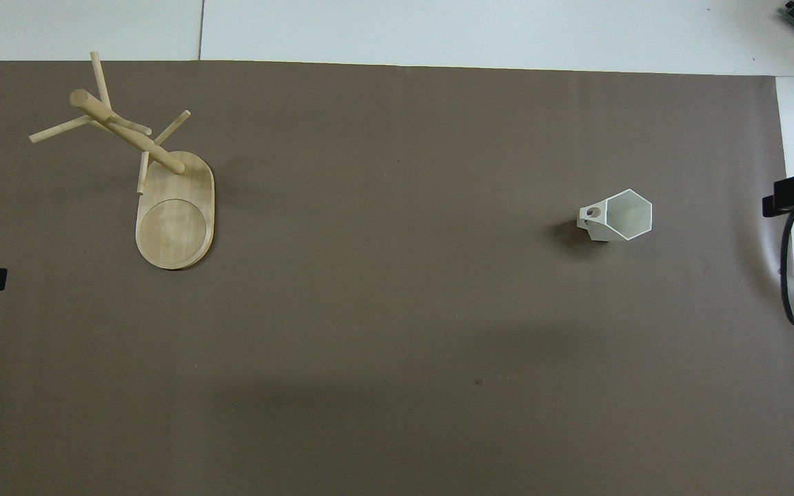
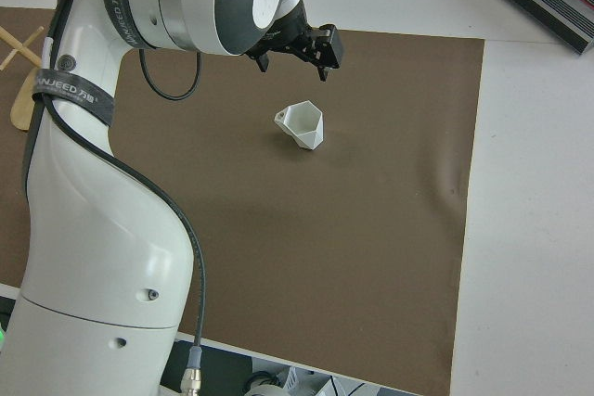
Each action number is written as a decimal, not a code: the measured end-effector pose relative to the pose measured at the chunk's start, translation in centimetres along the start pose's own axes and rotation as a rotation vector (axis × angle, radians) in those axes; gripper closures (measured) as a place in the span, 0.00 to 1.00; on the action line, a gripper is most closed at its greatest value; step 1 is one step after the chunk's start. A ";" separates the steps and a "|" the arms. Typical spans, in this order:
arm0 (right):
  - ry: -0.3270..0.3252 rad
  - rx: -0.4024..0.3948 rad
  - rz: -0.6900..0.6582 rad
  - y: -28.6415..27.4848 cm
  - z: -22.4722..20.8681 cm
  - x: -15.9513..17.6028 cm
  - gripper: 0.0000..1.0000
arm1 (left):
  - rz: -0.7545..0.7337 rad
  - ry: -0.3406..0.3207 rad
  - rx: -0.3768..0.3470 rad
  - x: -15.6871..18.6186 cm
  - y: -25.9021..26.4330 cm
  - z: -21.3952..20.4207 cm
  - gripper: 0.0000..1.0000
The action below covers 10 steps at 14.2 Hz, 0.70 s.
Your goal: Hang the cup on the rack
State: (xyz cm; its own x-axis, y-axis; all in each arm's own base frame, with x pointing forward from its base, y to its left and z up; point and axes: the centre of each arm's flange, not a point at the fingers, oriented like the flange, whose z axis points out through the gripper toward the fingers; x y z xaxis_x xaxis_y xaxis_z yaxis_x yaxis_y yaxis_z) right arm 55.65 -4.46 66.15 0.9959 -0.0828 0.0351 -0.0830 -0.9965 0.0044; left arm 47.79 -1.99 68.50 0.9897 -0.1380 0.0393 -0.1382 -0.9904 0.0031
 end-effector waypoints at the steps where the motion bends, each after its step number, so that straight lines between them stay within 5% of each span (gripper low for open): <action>1: 0.000 0.000 0.000 0.0 0.0 0.0 0.00 | 0.000 0.000 0.000 0.0 0.0 0.0 0.00; 10: -0.001 0.023 -0.100 -0.3 2.5 -0.5 0.00 | 0.000 0.000 0.000 0.0 0.0 0.0 0.00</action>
State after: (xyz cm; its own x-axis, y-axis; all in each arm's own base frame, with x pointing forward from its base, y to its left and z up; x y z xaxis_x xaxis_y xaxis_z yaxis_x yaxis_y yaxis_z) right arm 55.25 -4.15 63.68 0.9992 0.0168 0.0349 0.0173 -0.9997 -0.0149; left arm 47.79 -1.99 68.50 0.9897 -0.1380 0.0393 -0.1382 -0.9904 0.0031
